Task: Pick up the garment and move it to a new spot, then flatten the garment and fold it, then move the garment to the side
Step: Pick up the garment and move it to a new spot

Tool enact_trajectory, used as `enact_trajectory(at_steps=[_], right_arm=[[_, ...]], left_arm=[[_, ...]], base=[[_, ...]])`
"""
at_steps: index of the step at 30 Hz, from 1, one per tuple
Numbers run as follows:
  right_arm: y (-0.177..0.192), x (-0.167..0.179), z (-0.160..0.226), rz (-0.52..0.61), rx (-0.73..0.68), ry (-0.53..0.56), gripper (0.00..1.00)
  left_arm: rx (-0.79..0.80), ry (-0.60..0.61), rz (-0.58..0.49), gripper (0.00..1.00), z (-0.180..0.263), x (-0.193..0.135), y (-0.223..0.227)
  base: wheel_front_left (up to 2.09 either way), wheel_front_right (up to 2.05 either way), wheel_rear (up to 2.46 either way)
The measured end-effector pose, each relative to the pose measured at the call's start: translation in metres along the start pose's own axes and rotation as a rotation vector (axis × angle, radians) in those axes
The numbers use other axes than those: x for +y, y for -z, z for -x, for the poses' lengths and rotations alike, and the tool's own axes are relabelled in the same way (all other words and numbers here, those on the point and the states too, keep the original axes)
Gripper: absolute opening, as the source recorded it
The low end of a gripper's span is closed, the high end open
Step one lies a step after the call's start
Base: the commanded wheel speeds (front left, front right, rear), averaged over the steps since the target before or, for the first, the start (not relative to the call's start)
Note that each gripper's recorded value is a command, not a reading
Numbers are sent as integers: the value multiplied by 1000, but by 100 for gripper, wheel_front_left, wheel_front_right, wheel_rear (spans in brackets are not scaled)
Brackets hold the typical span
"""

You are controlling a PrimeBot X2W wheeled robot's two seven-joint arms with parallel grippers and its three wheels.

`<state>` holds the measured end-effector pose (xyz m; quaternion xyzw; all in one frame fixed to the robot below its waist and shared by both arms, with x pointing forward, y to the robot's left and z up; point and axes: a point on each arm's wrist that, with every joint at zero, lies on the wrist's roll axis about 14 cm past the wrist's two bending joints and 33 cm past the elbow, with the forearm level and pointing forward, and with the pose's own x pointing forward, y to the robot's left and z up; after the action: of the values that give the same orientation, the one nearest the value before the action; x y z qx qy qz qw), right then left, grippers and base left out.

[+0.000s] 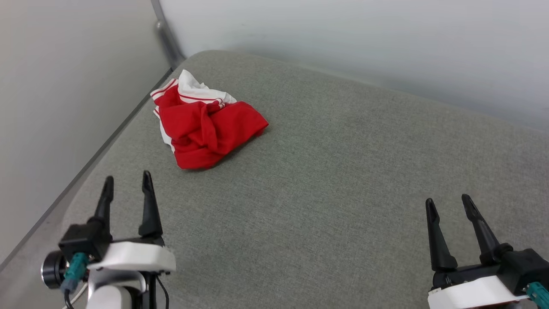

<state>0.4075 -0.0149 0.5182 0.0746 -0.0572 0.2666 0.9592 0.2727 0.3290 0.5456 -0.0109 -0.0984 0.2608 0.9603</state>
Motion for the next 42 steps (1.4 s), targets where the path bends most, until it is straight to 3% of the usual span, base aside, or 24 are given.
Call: enact_trajectory(at_steps=[7,14,22,31,42], right_arm=[[9,-22,-10,24,1,43,100],[33,-53,-20,36,32,106,100],[64,-90,-22,42,76,188,100],[86,-118,-17,58,109,252,100],[99,-128,-18,69,124,268,100]], left_arm=[[-135,43,-28,100,-74,-6,-39],[-223,118,-75,100,-149,-33,-61],[-143,180,-159,100,-218,-47,-31],[293,259,-191,100,-260,-59,47],[981,324,-203,100,-217,-58,147]], base=[[0,0,0],[0,0,0],[0,0,0],[0,0,0],[0,0,0]])
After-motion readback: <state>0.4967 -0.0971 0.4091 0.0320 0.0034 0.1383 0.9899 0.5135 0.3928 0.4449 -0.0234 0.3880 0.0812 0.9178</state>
